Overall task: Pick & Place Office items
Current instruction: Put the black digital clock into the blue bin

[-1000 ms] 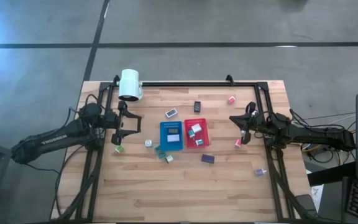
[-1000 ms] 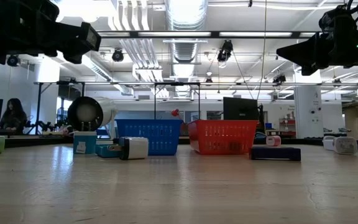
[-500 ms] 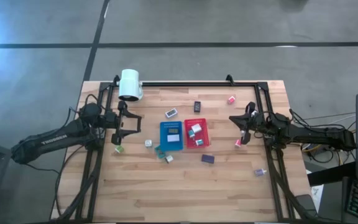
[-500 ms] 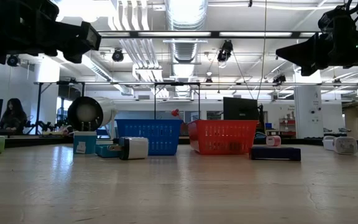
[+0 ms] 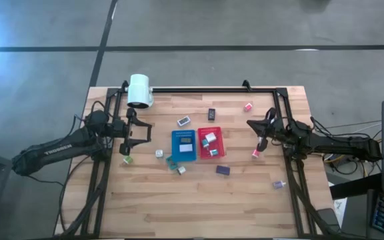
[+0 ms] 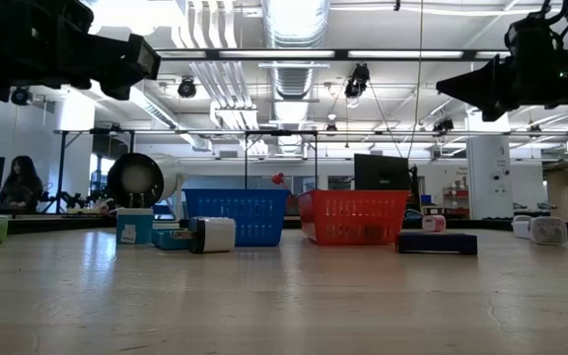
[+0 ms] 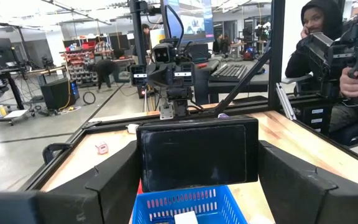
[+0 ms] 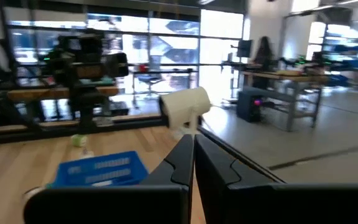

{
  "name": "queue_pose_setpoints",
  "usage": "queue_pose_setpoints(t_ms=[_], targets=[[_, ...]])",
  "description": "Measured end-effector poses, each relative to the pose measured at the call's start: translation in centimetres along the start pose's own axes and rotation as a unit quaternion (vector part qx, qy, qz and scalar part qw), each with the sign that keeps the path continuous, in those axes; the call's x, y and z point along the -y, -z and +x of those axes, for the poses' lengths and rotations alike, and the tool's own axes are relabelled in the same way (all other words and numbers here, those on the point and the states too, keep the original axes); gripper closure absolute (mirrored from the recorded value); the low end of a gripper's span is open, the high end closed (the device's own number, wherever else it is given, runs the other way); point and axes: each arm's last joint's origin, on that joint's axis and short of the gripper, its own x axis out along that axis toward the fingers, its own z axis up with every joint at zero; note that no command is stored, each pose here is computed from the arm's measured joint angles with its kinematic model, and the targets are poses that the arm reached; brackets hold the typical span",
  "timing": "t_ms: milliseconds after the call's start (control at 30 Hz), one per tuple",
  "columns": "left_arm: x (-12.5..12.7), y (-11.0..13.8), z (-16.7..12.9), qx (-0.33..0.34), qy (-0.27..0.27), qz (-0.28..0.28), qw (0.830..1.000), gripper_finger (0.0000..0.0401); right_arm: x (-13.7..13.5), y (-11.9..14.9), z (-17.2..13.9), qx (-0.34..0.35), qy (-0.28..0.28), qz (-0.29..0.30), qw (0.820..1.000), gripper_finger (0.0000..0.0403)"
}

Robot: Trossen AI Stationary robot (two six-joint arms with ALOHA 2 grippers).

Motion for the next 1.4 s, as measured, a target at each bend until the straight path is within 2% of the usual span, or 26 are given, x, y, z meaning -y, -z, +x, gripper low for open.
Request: queue_pose_setpoints(t_ms=[300,467,667,800,1033,1233,1400], targets=[[-0.1,-0.2,0.2,0.008,-0.005,-0.03,0.999,0.0114,0.1,0.0,0.0,-0.001,0.01,0.001,1.0,0.0394],[-0.8,-1.7,0.6,0.036,-0.041,-0.05,0.997,0.0119,0.1,0.0,0.0,0.0,0.011,0.011,1.0,0.0394],[-1.8,-2.1,2.0,0.002,-0.044,-0.081,0.996,0.0119,0.1,0.0,0.0,0.0,0.011,0.011,1.0,0.0394],[-2.5,-2.2,3.8,-0.032,-0.034,-0.107,0.993,0.0119,0.1,0.0,0.0,0.0,0.011,0.01,1.0,0.0394],[-3.1,-2.1,8.6,-0.124,0.024,-0.133,0.983,0.0119,0.1,0.0,0.0,0.0,0.011,0.011,1.0,0.0394],[-2.8,-0.5,13.1,-0.239,0.07,-0.146,0.957,0.0119,0.1,0.0,0.0,-0.001,0.011,0.011,1.0,0.0394],[-3.0,1.5,16.4,-0.304,0.074,-0.153,0.937,0.0119,0.1,0.0,0.0,-0.001,0.011,0.011,1.0,0.0394]])
